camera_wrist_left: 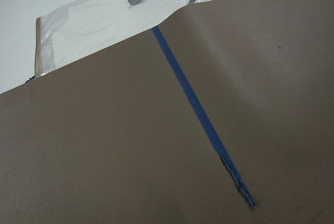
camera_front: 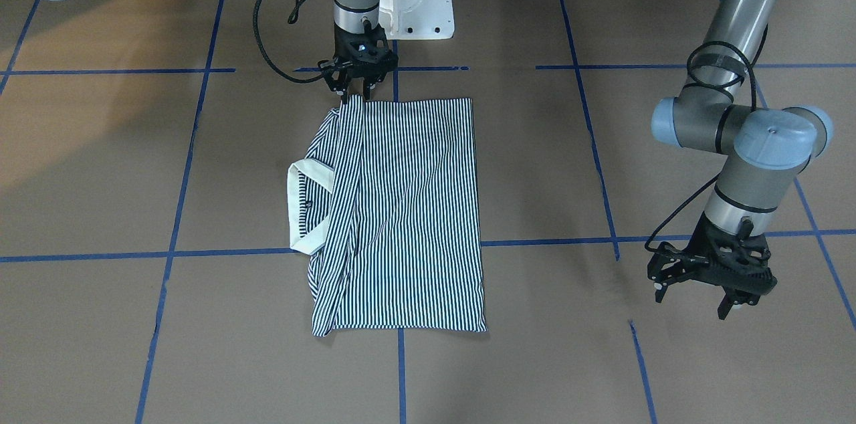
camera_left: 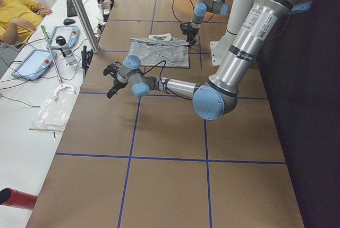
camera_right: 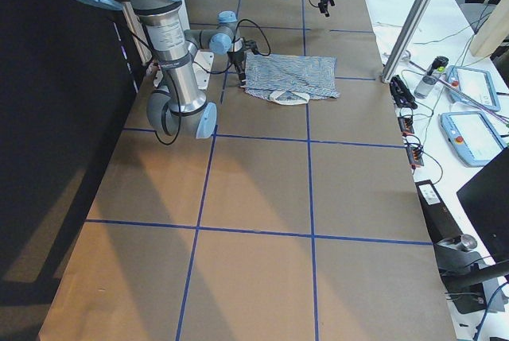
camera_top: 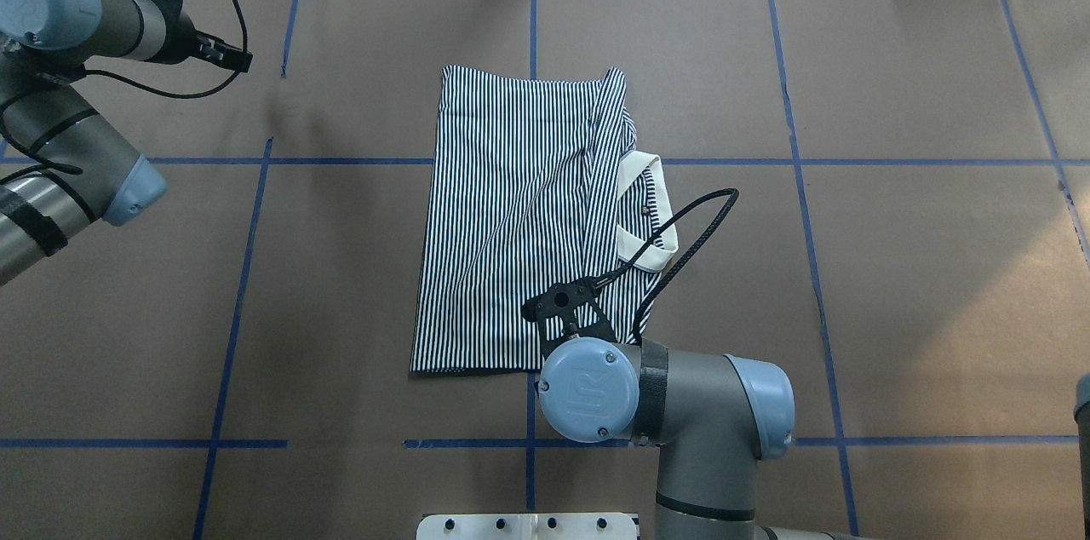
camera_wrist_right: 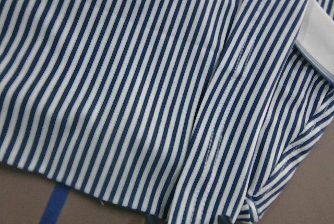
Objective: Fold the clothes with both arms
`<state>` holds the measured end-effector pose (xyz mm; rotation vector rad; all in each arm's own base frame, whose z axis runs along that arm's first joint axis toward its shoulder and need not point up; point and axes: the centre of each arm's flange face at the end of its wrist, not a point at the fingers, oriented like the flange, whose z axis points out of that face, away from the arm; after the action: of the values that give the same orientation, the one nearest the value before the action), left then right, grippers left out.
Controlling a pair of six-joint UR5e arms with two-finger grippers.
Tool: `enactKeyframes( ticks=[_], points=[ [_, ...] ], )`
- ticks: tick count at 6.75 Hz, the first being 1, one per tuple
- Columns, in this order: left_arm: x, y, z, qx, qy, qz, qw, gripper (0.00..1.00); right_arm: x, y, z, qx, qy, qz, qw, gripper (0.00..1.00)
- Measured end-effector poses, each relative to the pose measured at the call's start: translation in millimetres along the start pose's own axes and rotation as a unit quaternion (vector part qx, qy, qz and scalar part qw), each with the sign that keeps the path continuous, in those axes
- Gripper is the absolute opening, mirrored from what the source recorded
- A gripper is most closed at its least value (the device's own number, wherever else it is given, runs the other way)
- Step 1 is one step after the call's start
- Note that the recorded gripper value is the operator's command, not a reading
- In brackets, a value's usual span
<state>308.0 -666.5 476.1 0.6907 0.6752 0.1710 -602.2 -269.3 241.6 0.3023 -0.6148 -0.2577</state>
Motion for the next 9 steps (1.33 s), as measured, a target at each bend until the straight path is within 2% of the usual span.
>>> enactKeyframes(
  ticks=[5,7,8,9],
  points=[
    [4,2,2,-0.002,0.002,-0.003,1.0,1.0,16,-13,-17,0.021,-0.004,0.008,0.9997,0.0],
    [9,4,3,-0.004,0.004,-0.008,1.0,1.0,41,3,-10,0.022,0.007,0.014,0.9996,0.0],
    [9,4,4,-0.003,0.005,-0.008,0.9999,1.0,50,20,-5,0.023,0.014,0.022,0.9994,0.12],
    [10,4,4,-0.004,0.005,-0.008,0.9999,1.0,51,38,-2,0.024,0.018,0.037,0.9988,0.55]
  ],
)
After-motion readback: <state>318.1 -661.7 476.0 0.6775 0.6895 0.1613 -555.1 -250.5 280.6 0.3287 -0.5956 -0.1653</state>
